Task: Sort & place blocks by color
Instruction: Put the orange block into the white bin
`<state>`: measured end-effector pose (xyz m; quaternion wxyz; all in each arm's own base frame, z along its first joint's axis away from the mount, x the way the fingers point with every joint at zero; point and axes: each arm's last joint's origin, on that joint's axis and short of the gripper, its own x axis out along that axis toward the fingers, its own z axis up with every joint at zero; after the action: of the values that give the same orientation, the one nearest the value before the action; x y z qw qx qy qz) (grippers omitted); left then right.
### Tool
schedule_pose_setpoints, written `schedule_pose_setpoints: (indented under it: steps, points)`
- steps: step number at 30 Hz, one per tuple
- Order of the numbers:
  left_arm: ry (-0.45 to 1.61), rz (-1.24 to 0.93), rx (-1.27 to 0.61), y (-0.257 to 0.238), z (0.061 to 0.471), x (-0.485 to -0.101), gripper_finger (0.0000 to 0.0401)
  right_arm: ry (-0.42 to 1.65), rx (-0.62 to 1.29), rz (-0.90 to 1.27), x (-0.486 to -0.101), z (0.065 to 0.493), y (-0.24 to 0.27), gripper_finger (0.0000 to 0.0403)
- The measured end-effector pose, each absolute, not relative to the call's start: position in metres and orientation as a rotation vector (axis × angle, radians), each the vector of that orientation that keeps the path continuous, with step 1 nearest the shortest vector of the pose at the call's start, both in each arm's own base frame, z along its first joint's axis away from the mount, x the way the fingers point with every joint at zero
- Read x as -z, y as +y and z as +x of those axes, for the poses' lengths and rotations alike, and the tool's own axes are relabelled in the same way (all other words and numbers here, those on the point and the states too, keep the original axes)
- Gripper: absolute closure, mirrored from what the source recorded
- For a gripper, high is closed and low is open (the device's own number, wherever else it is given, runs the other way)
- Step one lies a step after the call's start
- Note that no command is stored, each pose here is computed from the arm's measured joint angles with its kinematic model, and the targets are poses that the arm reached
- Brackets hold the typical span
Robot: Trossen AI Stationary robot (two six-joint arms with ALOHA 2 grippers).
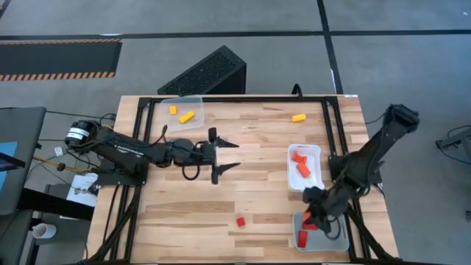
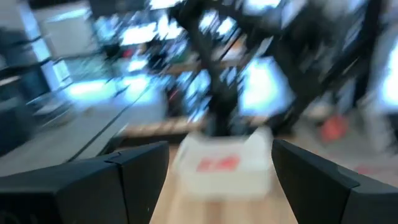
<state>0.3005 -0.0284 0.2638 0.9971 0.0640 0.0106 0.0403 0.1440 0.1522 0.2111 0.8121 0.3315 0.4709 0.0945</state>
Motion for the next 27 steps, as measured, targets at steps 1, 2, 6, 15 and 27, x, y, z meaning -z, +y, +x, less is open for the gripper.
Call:
schedule_pose_setpoints:
  steps: [1,2,6,15,27]
  points:
    - [-0.021,0.114,-0.036,-0.03,0.301,-0.268,0.0127,1.029,-0.188,0.714,-0.207,0.144,0.156,0.0264]
    - [-0.06,0.105,0.002,-0.031,0.3,-0.271,0.0127,1.049,-0.177,0.718,-0.203,0.143,0.16,0.0264]
    - [-0.146,0.069,0.082,-0.036,0.299,-0.279,0.0127,1.116,-0.151,0.698,-0.191,0.14,0.172,0.0264]
    - [-0.158,-0.003,0.138,-0.053,0.296,-0.281,0.0127,1.086,-0.14,0.585,-0.212,0.144,0.182,0.0264]
    - [-0.417,-0.096,0.024,-0.062,0.257,-0.255,0.0127,0.993,0.43,0.476,-0.249,0.145,0.111,0.0264]
